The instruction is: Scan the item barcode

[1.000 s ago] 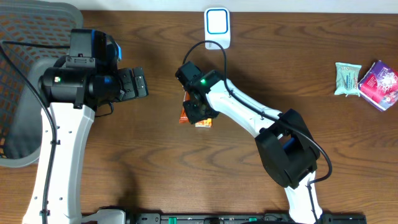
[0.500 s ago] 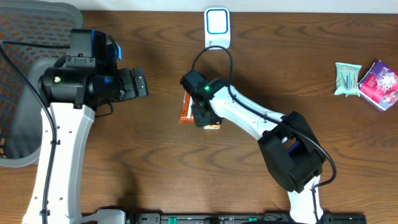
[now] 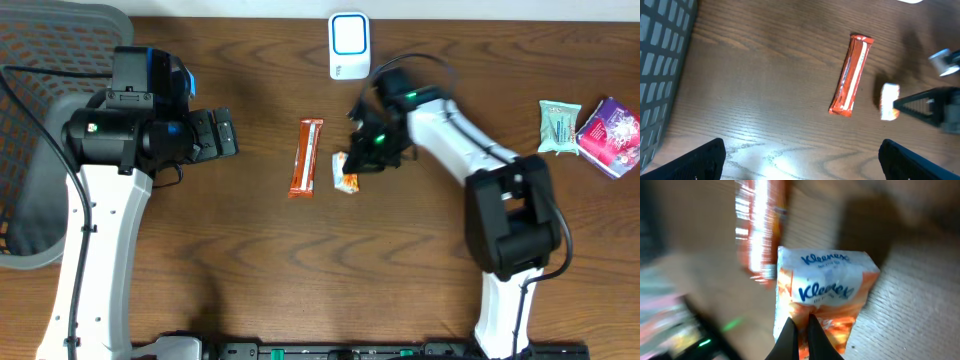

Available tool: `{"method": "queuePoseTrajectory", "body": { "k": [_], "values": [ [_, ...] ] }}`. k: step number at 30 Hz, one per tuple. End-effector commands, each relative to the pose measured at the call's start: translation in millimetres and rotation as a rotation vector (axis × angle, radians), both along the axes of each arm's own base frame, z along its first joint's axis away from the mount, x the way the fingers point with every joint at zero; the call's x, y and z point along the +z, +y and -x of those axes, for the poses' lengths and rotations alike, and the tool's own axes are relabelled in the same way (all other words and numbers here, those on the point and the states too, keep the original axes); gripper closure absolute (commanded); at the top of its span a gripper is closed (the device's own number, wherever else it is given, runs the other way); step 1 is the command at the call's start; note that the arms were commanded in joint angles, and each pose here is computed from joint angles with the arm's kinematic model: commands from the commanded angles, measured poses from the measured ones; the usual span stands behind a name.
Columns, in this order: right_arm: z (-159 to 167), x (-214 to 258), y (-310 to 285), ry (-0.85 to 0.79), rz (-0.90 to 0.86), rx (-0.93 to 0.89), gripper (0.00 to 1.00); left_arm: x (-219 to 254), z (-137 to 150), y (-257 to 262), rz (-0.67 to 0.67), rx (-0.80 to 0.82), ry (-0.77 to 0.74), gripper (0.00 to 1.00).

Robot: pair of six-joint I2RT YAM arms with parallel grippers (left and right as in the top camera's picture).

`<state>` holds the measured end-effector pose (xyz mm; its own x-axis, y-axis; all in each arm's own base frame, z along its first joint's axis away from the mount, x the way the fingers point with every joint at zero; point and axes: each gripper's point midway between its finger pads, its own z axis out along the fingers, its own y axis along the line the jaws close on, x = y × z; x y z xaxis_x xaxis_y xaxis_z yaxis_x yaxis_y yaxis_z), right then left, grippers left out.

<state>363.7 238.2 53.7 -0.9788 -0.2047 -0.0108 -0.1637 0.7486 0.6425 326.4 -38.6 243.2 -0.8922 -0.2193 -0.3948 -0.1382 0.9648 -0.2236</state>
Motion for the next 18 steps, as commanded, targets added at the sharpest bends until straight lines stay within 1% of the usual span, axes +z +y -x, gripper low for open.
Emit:
{"method": "queuePoseTrajectory", "body": {
  "k": [1, 3, 7, 10, 13, 16, 18],
  "values": [
    [2, 39, 9, 0.003, -0.358, 0.064, 0.99, 0, -1, 2, -0.007, 0.004, 0.001, 0.02],
    [0, 46, 1, -0.002, -0.444, 0.053, 0.99, 0, -1, 2, -0.007, 0.004, 0.001, 0.02],
    [-3, 32, -23, 0.025, -0.458, -0.023, 0.99, 0, -1, 2, -0.007, 0.004, 0.001, 0.02],
    [3, 8, -39, 0.069, -0.45, -0.097, 0.99, 0, -1, 2, -0.007, 0.004, 0.001, 0.02],
    [11, -19, -52, 0.114, -0.392, -0.167, 0.99, 0, -1, 2, -0.007, 0.003, 0.001, 0.02],
    [17, -26, -54, 0.131, -0.338, -0.166, 0.99, 0, -1, 2, -0.007, 0.004, 0.001, 0.02],
    [15, -22, -52, 0.103, -0.31, -0.151, 0.97, 0, -1, 2, -0.007, 0.004, 0.001, 0.02]
  ]
}}
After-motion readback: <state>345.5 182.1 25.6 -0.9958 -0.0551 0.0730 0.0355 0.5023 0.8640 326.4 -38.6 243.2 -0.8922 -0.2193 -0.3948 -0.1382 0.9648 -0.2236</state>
